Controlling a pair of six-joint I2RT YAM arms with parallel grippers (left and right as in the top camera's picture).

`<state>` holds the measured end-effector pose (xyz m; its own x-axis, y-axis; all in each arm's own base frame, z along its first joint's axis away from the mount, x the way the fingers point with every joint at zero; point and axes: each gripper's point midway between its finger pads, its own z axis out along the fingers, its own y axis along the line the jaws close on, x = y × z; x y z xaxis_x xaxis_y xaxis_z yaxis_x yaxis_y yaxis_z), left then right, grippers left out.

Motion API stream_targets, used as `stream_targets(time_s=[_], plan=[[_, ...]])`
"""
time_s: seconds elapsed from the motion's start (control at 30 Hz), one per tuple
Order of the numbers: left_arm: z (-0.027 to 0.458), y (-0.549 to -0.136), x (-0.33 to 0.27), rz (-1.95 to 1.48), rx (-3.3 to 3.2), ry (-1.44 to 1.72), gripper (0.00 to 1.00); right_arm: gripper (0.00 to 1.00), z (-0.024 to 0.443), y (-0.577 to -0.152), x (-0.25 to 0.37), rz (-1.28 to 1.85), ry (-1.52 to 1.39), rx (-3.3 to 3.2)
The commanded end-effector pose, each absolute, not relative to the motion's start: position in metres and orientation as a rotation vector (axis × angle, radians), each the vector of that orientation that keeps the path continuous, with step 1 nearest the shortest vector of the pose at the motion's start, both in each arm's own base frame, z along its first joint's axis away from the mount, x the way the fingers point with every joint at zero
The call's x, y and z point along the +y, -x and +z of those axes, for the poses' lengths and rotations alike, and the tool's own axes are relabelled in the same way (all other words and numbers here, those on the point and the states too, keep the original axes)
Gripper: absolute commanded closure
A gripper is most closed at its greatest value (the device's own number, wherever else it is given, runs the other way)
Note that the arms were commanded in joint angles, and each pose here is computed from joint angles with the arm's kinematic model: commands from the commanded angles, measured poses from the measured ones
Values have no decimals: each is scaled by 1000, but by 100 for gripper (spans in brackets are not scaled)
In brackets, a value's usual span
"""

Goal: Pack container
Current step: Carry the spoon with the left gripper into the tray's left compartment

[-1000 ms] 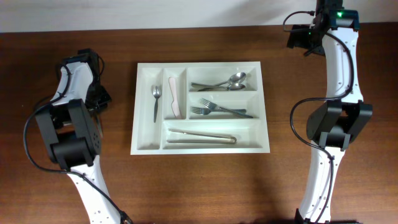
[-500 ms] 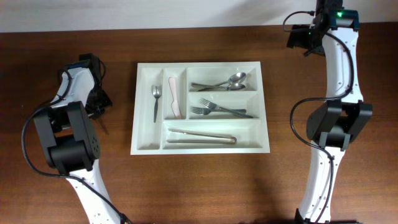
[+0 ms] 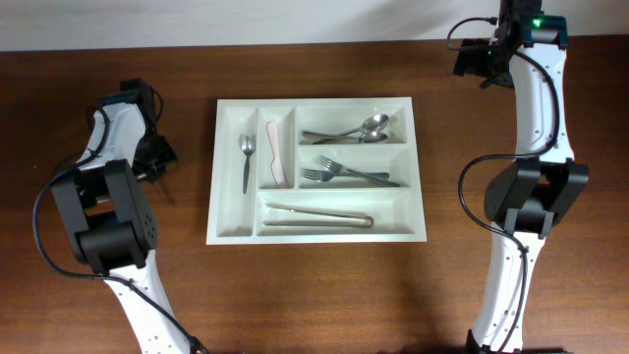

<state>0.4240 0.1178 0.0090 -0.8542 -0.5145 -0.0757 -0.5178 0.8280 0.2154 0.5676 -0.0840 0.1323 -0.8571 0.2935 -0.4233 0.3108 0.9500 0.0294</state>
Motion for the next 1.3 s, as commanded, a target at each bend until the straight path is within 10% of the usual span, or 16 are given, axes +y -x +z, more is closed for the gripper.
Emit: stream_targets(time_s=[0.0,0.57,1.27], plan=[[53,-461,106,212,2921,625,98,1,130,-567,-86,-68,-440,2671],[136,-480,-56,-255,2820,-322,98,1,130,-567,-86,-68,-440,2671],[73,-441,-81,-197,3006,-236,98,1,130,-567,-86,-68,-440,2671]])
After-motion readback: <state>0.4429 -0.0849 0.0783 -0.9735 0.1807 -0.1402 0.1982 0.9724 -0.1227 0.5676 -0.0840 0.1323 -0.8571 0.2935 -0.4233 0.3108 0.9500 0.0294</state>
